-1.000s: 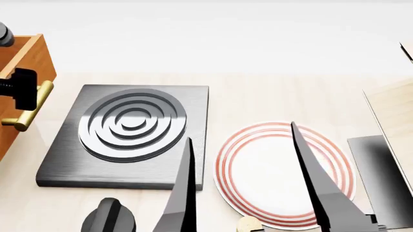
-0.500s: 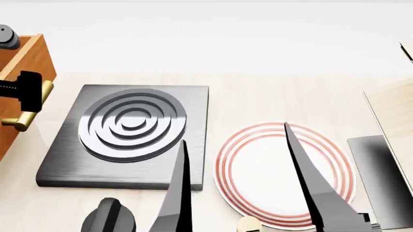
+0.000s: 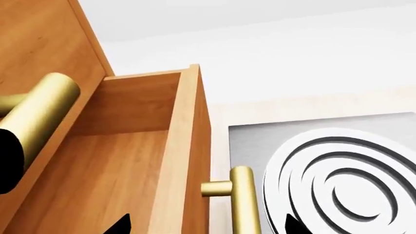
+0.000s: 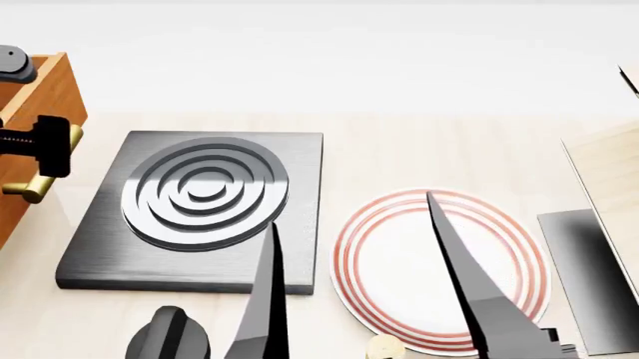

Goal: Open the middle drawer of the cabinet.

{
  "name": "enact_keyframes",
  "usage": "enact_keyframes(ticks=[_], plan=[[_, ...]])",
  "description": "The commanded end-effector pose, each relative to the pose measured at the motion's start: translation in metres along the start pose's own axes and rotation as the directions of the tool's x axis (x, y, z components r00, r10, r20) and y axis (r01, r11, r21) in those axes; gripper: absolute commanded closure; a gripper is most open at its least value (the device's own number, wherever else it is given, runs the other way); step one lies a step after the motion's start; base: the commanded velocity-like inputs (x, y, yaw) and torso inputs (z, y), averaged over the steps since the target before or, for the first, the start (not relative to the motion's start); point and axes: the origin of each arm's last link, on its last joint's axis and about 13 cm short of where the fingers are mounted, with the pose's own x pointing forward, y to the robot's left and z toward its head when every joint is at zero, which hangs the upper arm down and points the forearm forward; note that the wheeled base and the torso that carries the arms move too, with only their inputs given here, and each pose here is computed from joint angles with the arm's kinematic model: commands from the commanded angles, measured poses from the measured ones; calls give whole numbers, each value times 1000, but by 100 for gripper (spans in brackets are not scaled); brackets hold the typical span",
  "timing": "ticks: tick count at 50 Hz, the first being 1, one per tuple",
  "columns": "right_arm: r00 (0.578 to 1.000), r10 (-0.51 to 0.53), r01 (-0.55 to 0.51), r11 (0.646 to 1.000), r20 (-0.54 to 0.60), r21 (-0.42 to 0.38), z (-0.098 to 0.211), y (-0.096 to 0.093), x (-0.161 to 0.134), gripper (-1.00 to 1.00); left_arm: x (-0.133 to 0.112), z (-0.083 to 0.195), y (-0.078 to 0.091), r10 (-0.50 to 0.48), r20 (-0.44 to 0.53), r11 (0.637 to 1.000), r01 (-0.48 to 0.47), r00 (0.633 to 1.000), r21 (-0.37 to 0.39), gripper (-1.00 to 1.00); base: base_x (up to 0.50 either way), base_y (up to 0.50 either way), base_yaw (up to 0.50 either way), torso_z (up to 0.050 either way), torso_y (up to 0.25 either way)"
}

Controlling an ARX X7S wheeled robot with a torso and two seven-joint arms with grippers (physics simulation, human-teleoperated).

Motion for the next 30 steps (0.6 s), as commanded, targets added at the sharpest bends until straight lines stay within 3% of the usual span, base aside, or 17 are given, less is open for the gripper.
enact_keyframes(ticks=[1, 30], plan=[[1000, 10, -10, 1000, -1, 0, 0, 1, 0, -100, 4, -3, 1, 6, -8, 1000, -6, 1000, -8, -100, 0, 0, 0, 0, 0], [1000, 26, -26, 1000, -3, 2, 0, 2, -1, -100, 7, -14, -3, 8, -32, 1000, -8, 999, -15, -100, 0, 0, 0, 0, 0]])
